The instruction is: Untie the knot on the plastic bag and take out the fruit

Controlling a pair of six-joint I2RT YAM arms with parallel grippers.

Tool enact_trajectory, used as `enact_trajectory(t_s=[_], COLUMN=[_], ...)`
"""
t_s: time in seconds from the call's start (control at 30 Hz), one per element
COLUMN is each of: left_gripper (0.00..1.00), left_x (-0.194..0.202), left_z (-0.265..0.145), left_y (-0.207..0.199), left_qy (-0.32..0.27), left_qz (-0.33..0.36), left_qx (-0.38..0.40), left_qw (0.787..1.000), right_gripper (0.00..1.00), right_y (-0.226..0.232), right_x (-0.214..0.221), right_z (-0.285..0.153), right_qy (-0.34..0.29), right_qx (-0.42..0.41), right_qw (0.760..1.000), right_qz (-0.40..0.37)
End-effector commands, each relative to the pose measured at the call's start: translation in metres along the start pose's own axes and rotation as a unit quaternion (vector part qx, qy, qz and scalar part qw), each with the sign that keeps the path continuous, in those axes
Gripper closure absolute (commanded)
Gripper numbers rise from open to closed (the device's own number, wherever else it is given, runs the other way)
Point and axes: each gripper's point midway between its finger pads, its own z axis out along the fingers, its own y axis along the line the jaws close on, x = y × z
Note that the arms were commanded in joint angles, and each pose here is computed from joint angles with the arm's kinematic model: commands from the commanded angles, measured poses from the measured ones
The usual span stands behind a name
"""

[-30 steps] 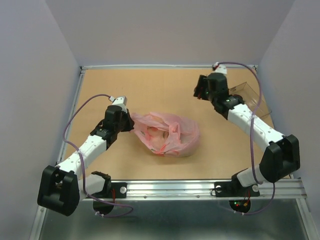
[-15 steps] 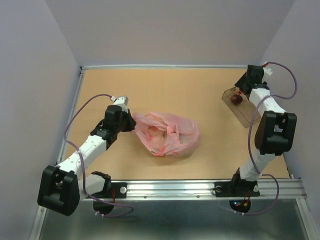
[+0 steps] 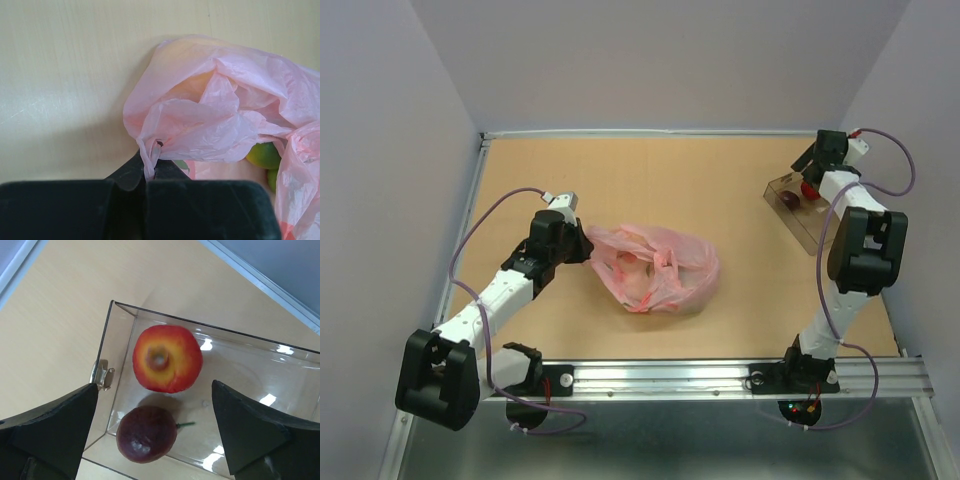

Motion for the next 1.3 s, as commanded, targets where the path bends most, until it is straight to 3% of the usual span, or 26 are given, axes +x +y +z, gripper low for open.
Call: enact_trajectory(t_s=[0.0, 0.1, 0.23, 0.37, 0.5, 0.57, 0.73, 0.9, 1.13, 1.27], left_gripper=[1.00, 1.00, 1.00, 1.00, 1.00, 1.00, 1.00, 1.00, 1.00, 1.00], left_x=[-0.021, -0.021, -0.021, -0.021, -0.021, -0.020, -0.018, -0.017, -0.013, -0.009], left_z=[-0.002, -0.003, -0.002, -0.002, -0.002, -0.001, 0.000, 0.000, 0.002, 0.005], left_y=[-0.013, -0.015, -0.015, -0.015, -0.014, -0.013, -0.014, -0.014, -0.014, -0.016], left_qy=[-0.028, -0.028, -0.029, -0.028, -0.029, -0.028, -0.024, -0.022, -0.015, -0.007], left_qz=[0.014, 0.014, 0.015, 0.017, 0.018, 0.017, 0.017, 0.015, 0.014, 0.015], left_qx=[0.027, 0.031, 0.032, 0.032, 0.030, 0.029, 0.031, 0.031, 0.035, 0.037], left_qw=[0.999, 0.999, 0.999, 0.999, 0.999, 0.999, 0.999, 0.999, 0.999, 0.999], right_gripper=[0.00, 0.00, 0.00, 0.04, 0.06, 0.06, 0.05, 0.05, 0.07, 0.22], right_y=[0.012, 0.022, 0.074, 0.127, 0.160, 0.167, 0.161, 0.146, 0.123, 0.119], right_x=[-0.031, -0.027, 0.008, 0.068, 0.148, 0.192, 0.261, 0.292, 0.294, 0.299], right_z=[-0.025, -0.048, -0.096, -0.170, -0.255, -0.300, -0.340, -0.333, -0.294, -0.286], right_qy=[-0.033, -0.025, 0.017, 0.063, 0.132, 0.171, 0.227, 0.249, 0.220, 0.221], right_qx=[-0.034, -0.073, -0.197, -0.337, -0.468, -0.521, -0.547, -0.515, -0.421, -0.405], right_qw=[0.999, 0.997, 0.976, 0.922, 0.835, 0.780, 0.718, 0.718, 0.770, 0.777], right_qz=[0.016, -0.010, -0.085, -0.180, -0.256, -0.302, -0.366, -0.397, -0.425, -0.428])
